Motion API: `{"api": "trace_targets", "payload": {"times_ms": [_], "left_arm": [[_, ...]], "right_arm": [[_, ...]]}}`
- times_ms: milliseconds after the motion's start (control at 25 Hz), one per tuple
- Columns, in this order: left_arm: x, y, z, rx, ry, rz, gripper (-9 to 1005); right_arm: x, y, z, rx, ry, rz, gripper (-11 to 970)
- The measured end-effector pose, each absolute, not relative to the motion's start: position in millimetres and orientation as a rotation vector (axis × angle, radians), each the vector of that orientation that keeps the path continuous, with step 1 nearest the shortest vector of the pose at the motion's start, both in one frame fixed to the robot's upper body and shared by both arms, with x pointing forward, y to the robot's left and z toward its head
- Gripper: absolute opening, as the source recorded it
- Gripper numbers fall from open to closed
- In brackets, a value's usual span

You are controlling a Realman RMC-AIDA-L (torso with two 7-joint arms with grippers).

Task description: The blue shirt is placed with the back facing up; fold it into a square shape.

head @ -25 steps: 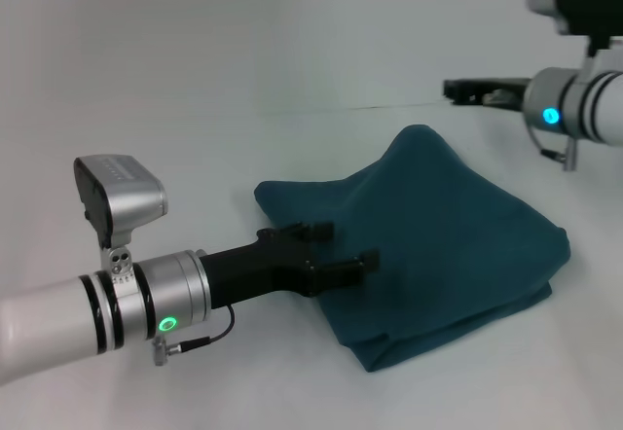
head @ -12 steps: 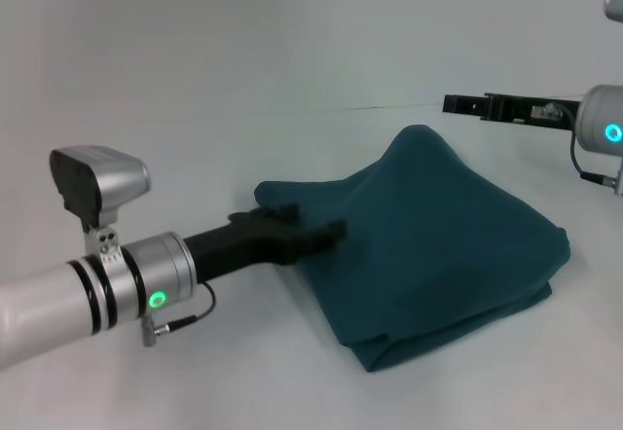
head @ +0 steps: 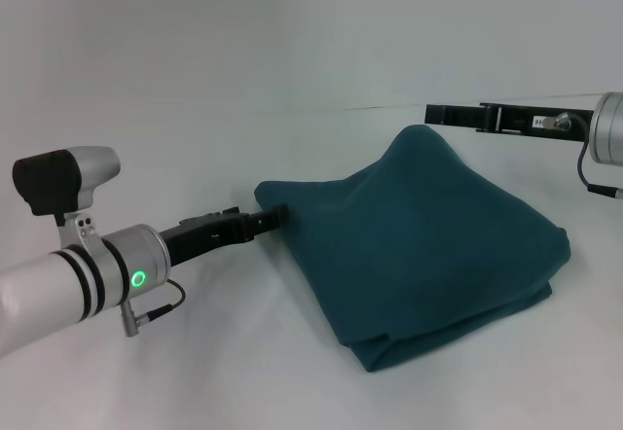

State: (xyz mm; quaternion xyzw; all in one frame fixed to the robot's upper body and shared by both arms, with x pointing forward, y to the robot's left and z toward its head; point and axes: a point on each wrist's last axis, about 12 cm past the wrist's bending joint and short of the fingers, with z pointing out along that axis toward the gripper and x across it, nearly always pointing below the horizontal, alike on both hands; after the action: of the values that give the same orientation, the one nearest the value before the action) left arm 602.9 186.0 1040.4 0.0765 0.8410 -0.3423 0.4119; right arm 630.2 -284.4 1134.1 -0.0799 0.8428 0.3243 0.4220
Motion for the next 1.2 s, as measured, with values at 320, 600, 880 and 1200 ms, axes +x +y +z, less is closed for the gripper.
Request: {"api": "trace_targets", "payload": {"times_ms": [320, 600, 880, 1200], "left_arm": [[601, 178, 1042, 0.226, 2.11, -0.905, 903], [606, 165, 1050, 0.283, 2.094, -0.929, 903], [613, 160, 1053, 0.285, 2.105, -0.887, 903], [615, 160, 1049, 0.263, 2.13, -0.843, 903]], "right_arm": [[628, -284, 1135, -0.223, 2.114, 0.837, 765], [625, -279, 1134, -0.238, 2.116, 0.867, 765], [622, -271, 1129, -0.257, 2.113, 0.892, 766], [621, -271, 1129, -0.26, 2.112, 0.89, 766]]}}
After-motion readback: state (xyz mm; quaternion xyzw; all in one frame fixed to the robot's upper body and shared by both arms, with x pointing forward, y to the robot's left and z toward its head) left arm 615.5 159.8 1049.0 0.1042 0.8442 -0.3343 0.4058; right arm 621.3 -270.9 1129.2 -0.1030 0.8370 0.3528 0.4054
